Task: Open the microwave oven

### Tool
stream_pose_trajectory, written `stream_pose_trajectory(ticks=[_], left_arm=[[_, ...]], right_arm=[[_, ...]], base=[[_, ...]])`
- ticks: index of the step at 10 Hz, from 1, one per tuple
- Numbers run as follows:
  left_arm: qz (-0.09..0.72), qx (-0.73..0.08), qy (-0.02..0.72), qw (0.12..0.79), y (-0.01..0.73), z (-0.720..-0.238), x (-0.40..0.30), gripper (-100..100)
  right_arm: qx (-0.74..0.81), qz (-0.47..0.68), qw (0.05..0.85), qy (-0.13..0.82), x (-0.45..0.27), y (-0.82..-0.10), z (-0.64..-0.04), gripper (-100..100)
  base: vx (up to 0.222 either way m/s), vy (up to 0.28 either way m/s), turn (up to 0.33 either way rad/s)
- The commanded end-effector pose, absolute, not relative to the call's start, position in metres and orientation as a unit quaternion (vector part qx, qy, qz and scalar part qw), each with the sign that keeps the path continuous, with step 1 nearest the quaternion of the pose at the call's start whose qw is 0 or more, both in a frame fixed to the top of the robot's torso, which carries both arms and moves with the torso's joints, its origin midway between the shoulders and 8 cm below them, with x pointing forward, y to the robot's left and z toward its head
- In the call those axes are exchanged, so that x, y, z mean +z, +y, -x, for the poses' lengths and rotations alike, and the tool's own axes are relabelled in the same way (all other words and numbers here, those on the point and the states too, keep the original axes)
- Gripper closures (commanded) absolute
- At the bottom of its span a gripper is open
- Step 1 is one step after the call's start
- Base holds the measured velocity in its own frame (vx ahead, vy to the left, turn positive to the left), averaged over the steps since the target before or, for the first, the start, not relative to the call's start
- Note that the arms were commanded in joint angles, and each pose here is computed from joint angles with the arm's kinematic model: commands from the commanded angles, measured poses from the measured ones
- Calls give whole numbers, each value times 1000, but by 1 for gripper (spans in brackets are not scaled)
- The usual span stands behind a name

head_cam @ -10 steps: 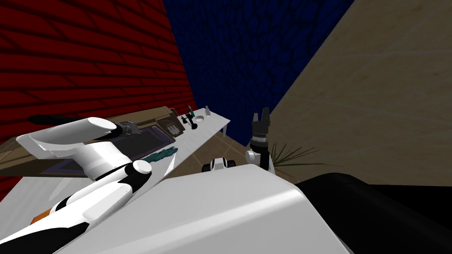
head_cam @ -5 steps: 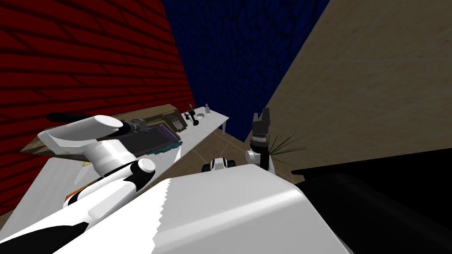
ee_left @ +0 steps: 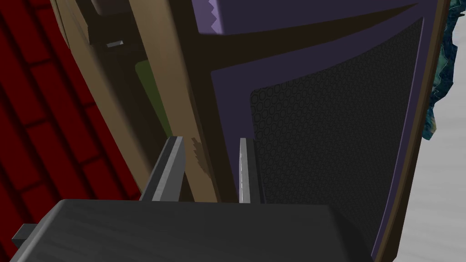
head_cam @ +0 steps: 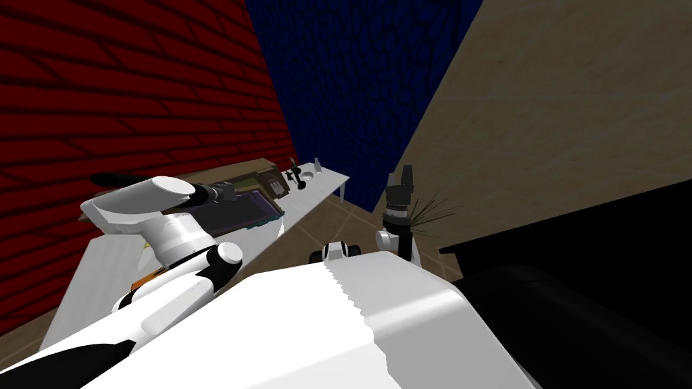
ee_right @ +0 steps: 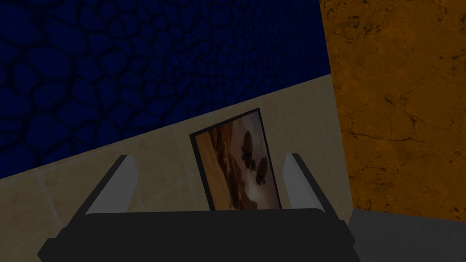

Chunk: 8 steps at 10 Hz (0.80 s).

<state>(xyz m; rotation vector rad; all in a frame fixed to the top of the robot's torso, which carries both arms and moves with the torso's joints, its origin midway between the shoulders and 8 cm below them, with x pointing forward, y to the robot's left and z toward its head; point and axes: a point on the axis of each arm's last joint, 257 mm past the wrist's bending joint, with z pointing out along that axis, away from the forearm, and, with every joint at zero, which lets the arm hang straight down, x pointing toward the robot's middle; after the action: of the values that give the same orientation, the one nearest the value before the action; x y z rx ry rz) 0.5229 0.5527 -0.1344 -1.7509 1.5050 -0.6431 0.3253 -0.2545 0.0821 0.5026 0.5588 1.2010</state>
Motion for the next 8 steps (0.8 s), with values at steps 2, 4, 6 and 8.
stream_pose_trajectory(ticks=[2,4,6,8], left_arm=[[643,-270,625,351,518,-532,-132,100],[621,-281,645,344,498,-536,-131,100],[618,-284,648,342,496,-536,-133,100],[584,-301,682,322,465,-534,-134,100]], right_arm=[[552,-231,759,257,82,-254,-325,0],[552,-231,759,257,82,-254,-325,0],[552,-231,759,257,82,-254,-325,0],[551,-231,759,257,82,-254,-325,0]], base=[[-218,107,-82],[-216,105,-75],[-170,82,-63],[-157,143,-91]])
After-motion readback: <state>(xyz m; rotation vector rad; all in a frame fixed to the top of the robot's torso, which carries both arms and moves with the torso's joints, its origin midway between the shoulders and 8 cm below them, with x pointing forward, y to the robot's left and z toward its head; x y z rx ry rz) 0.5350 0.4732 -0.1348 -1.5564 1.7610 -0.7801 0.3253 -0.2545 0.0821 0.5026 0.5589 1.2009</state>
